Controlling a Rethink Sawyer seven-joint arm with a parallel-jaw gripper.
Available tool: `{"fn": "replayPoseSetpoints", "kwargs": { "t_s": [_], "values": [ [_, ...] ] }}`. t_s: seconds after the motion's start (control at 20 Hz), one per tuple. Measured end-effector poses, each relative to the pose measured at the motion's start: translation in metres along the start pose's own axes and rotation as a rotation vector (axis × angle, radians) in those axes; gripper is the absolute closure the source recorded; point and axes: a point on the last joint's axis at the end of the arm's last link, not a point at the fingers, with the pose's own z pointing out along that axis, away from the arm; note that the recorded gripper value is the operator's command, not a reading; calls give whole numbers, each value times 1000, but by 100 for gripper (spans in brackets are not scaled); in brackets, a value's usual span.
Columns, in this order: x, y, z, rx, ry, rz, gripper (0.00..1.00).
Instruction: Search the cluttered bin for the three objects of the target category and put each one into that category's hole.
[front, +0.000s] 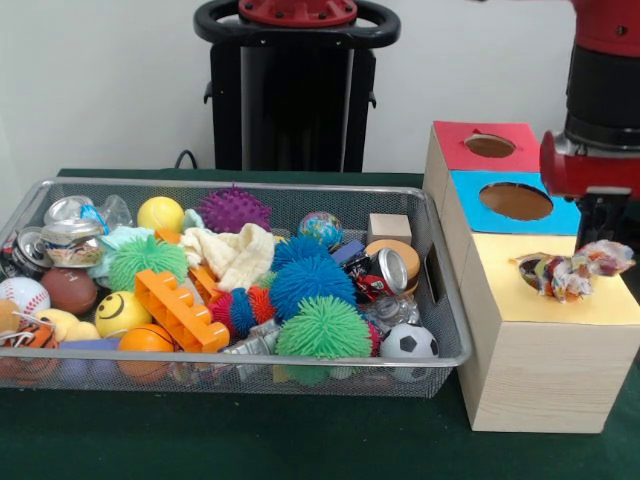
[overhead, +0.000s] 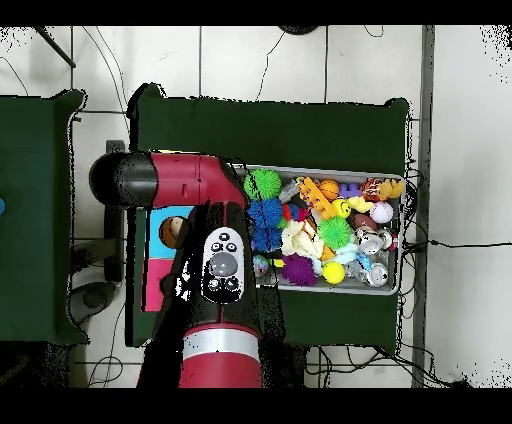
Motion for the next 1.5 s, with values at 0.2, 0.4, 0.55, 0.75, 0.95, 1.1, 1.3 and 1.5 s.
{"fn": "replayPoseSetpoints", "kwargs": {
  "t_s": [0.2, 0.4, 0.55, 0.75, 0.95, 1.1, 1.3, 1.5],
  "values": [
    [6, 0, 23, 5, 7, -1, 100],
    [4, 1, 21, 15, -10, -8, 100],
    [7, 5, 21, 37, -28, -25, 100],
    [9, 9, 21, 59, -45, -39, 100],
    [9, 10, 21, 83, -55, -48, 100],
    [13, 12, 20, 113, -49, -62, 100],
    [19, 10, 15, 142, -20, -68, 100],
    [24, 1, 3, 175, 30, -59, 100]
  ]
}}
